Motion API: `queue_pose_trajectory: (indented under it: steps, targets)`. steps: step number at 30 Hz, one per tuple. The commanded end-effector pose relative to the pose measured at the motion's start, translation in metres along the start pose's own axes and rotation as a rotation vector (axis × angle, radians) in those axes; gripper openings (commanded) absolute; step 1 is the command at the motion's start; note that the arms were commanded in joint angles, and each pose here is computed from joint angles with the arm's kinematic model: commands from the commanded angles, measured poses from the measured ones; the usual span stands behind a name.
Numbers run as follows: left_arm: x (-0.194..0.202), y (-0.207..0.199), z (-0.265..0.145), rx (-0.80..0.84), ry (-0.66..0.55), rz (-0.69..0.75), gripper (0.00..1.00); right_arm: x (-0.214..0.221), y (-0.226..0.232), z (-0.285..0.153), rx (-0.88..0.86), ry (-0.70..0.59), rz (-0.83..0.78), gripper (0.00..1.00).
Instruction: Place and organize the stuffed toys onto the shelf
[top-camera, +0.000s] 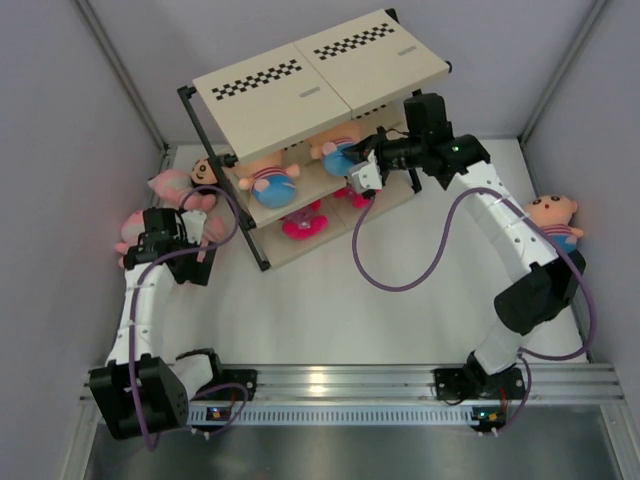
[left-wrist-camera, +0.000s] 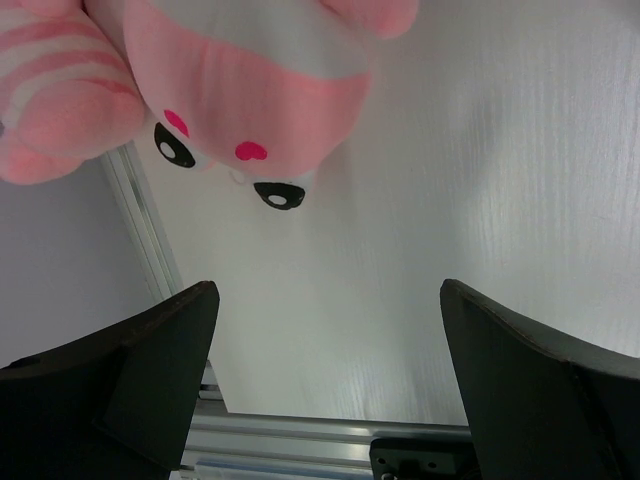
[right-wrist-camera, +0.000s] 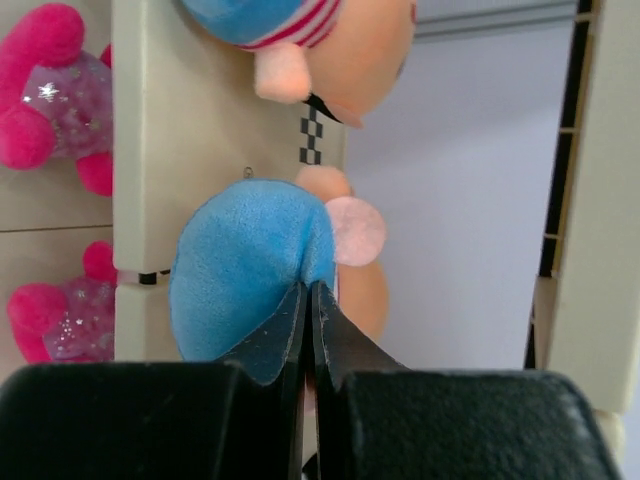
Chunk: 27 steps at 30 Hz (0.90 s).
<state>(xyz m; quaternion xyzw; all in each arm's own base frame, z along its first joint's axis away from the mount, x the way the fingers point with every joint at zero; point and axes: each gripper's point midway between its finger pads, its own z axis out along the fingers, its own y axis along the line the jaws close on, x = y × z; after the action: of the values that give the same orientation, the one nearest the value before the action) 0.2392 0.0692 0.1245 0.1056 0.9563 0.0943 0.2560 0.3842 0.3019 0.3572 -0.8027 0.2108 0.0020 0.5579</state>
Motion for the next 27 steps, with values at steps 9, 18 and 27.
queue_pose_trajectory:
  steps: [9, 18, 27]
  targets:
    - [-0.014, 0.014, -0.012, -0.040, -0.012, 0.038, 0.99, -0.006, 0.054, 0.022, -0.158, -0.152, -0.109, 0.00]
    - [-0.015, 0.012, -0.009, -0.027, -0.003, 0.031, 0.99, 0.034, 0.030, 0.041, -0.071, -0.089, -0.191, 0.00]
    - [-0.017, 0.010, -0.007, -0.009, -0.003, 0.026, 0.99, 0.021, 0.020, 0.025, -0.019, -0.081, -0.216, 0.47]
